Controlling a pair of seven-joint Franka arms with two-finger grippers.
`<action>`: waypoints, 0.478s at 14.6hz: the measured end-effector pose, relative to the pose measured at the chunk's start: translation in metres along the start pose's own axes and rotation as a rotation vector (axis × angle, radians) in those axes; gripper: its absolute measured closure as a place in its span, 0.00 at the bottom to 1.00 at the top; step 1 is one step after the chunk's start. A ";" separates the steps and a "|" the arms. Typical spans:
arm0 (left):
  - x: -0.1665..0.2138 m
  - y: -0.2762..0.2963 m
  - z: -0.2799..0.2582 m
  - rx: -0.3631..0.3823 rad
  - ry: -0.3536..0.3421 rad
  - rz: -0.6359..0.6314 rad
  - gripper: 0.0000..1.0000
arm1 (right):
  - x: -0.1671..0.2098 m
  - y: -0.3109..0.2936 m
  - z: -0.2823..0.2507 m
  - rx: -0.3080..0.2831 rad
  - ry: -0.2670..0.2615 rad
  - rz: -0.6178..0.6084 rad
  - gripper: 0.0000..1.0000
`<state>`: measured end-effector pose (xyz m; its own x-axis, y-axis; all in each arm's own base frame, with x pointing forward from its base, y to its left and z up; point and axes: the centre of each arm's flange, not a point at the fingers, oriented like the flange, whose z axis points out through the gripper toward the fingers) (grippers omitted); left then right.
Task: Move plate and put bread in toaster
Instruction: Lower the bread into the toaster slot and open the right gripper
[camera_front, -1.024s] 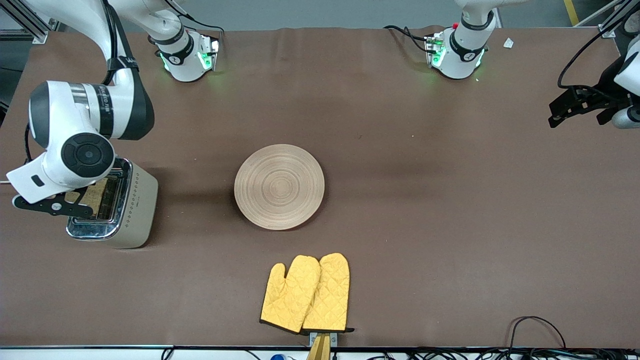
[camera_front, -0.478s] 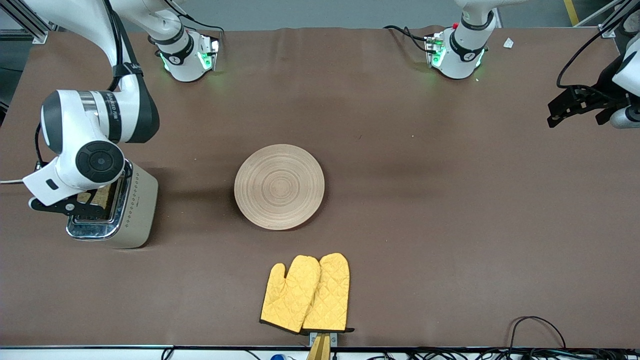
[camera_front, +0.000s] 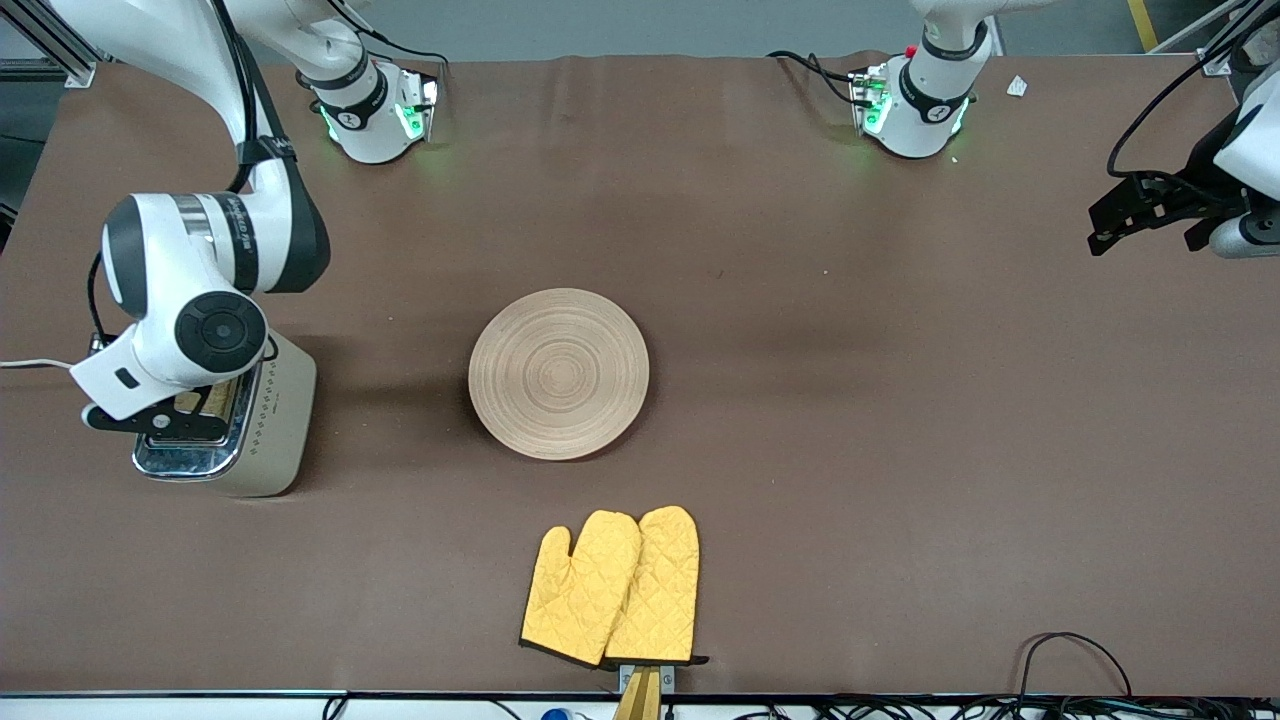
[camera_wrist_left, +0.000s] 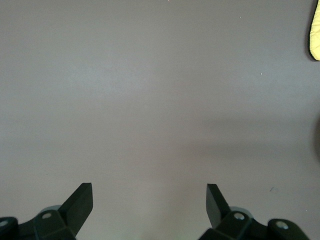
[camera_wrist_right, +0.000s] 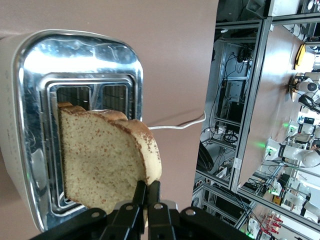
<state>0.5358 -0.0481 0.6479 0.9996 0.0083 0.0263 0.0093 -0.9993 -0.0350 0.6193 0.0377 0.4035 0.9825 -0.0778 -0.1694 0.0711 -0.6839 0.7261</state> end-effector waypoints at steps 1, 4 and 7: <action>0.001 0.000 0.002 0.000 -0.003 0.000 0.00 | 0.004 -0.010 0.008 0.007 -0.009 -0.010 0.93; 0.002 0.000 0.004 -0.001 -0.008 0.001 0.00 | 0.011 -0.036 0.030 0.060 -0.061 -0.028 0.66; 0.004 0.000 0.007 -0.001 -0.012 0.001 0.00 | 0.018 -0.040 0.037 0.151 -0.097 -0.006 0.35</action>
<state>0.5396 -0.0481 0.6412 0.9999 0.0076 0.0138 0.0081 -0.9994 -0.0336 0.6274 0.0370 0.3473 0.9604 -0.1376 -0.2423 0.0435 -0.7849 0.6181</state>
